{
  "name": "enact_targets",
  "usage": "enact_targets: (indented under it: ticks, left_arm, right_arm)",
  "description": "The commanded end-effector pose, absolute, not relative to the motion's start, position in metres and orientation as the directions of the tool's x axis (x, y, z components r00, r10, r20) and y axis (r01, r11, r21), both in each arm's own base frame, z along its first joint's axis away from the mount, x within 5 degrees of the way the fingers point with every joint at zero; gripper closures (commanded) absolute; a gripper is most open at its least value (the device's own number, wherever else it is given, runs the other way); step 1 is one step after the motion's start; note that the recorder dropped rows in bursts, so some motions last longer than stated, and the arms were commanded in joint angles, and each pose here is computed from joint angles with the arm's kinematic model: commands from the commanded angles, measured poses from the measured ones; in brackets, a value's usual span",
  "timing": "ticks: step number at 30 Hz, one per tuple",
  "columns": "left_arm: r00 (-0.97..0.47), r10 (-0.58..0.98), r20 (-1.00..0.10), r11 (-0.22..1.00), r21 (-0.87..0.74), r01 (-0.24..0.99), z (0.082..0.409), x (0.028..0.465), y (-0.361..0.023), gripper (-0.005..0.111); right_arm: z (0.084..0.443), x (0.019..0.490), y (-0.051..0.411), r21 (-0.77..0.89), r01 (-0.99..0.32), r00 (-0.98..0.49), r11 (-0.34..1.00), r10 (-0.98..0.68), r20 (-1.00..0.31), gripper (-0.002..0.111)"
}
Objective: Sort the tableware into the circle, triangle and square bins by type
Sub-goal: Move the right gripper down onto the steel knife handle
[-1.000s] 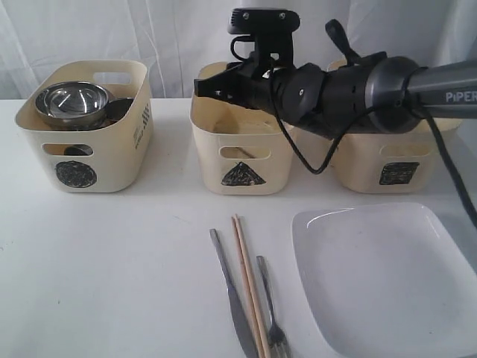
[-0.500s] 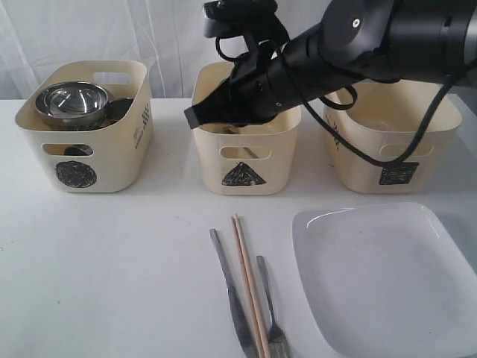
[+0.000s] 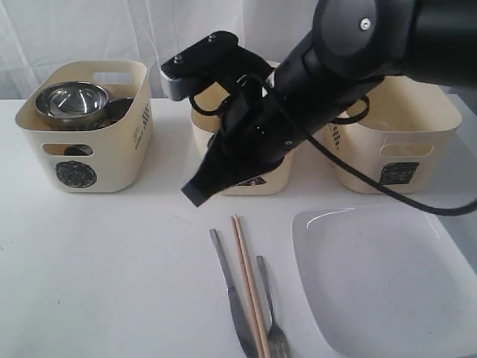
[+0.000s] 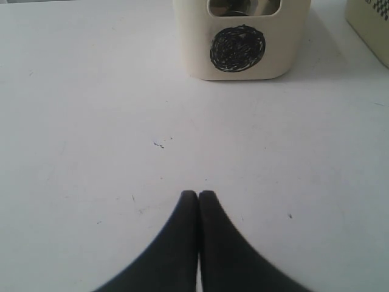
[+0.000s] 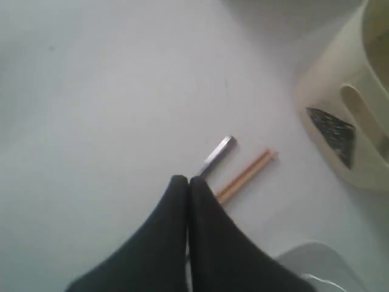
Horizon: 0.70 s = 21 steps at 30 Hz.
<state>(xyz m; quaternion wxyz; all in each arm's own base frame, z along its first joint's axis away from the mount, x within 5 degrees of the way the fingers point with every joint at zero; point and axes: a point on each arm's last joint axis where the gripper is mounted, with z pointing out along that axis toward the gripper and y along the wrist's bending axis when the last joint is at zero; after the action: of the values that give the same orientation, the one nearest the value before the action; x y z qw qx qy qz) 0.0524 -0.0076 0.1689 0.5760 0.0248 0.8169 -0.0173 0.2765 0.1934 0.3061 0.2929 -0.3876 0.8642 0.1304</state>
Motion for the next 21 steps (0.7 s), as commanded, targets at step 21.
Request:
enact_targets:
  ticks: [21]
  left_arm:
    - [-0.335, 0.023, -0.942, 0.998, 0.0, 0.066, 0.168, 0.052, -0.008, 0.107]
  right_arm:
    - [0.212, 0.274, 0.213, 0.167, -0.5, -0.866, 0.85, -0.487, -0.115, 0.108]
